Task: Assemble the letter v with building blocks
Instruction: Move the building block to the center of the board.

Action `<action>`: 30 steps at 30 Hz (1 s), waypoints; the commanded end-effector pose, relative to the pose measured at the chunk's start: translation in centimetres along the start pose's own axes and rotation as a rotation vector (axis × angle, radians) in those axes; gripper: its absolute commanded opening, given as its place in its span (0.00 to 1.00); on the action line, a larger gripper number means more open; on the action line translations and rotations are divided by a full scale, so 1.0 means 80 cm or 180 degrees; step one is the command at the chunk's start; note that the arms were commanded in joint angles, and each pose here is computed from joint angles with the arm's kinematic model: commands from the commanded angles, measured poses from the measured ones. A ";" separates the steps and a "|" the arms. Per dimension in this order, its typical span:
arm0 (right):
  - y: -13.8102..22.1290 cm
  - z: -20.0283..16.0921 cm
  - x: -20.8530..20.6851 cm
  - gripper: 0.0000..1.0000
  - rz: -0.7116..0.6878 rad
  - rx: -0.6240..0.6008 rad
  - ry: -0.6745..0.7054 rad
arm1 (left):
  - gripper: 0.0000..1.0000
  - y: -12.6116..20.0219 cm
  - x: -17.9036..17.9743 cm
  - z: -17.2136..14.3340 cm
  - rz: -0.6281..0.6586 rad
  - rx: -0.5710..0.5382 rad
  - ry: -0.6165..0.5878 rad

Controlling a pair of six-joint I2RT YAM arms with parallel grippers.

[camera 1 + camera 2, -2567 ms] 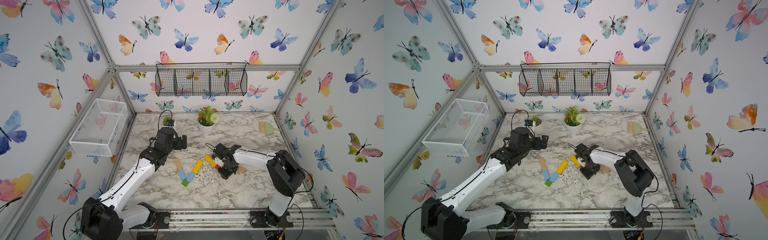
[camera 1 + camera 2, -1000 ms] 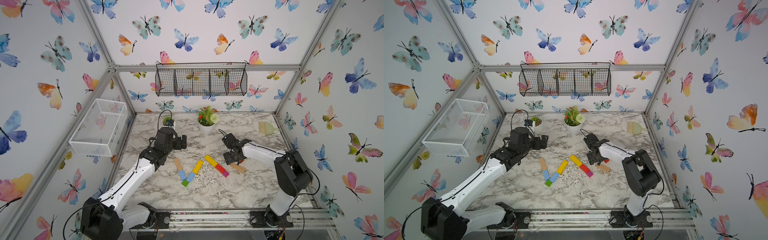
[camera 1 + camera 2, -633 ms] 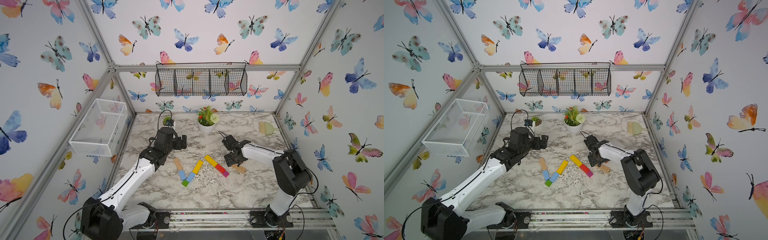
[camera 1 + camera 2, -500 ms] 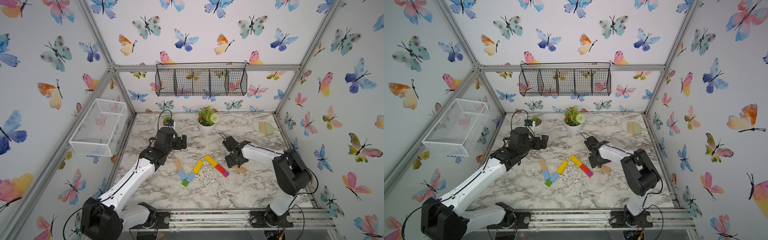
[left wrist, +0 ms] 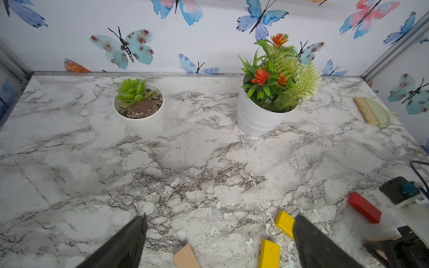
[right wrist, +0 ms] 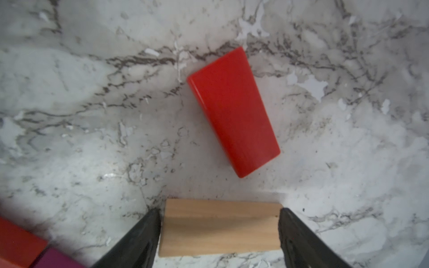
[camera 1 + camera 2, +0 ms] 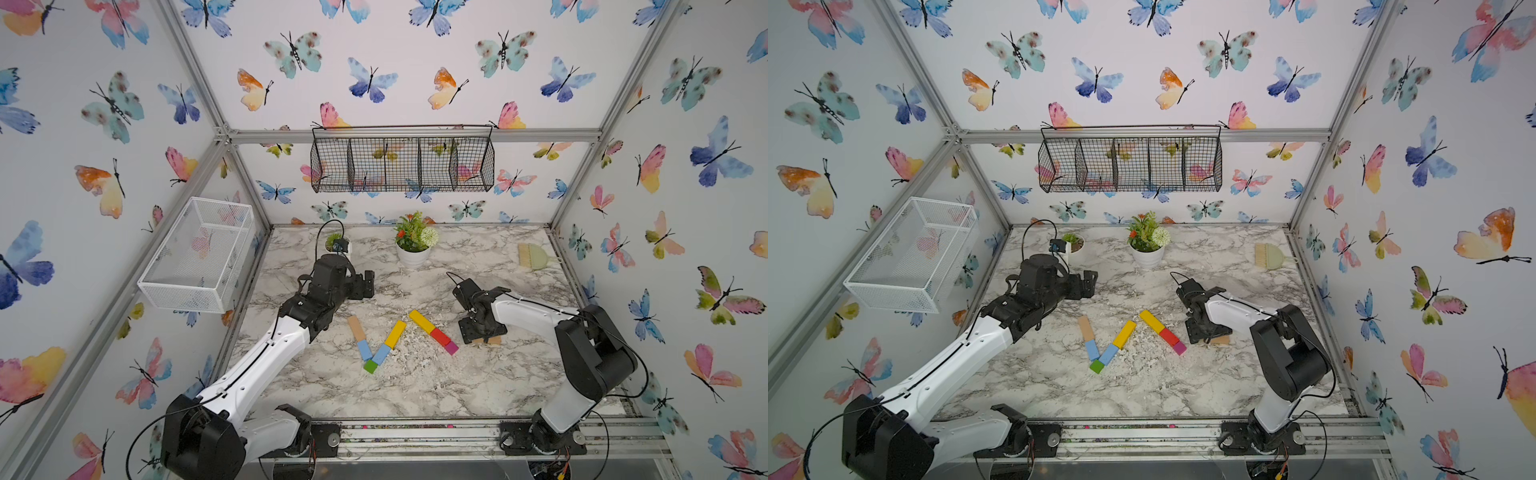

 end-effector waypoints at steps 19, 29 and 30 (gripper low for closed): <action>0.038 0.073 -0.012 0.86 0.0976 -0.0850 -0.0460 | 0.98 -0.004 -0.017 0.012 -0.0205 0.0094 0.0021; 0.007 0.087 -0.029 0.88 0.1128 -0.0774 -0.0611 | 0.98 -0.008 -0.020 0.016 -0.0220 0.0062 0.0012; 0.005 0.088 -0.027 0.88 0.1162 -0.0755 -0.0611 | 0.98 -0.009 -0.020 0.016 -0.0217 0.0066 0.0016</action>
Point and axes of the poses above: each gripper's point midway between its finger pads, its own y axis back along the fingers, its own x axis along the line the jaws close on, z = x × y, the point moved 3 cm from there along y, back along the fingers, and after that the axes turned 6 degrees about y, right-handed, at the moved point
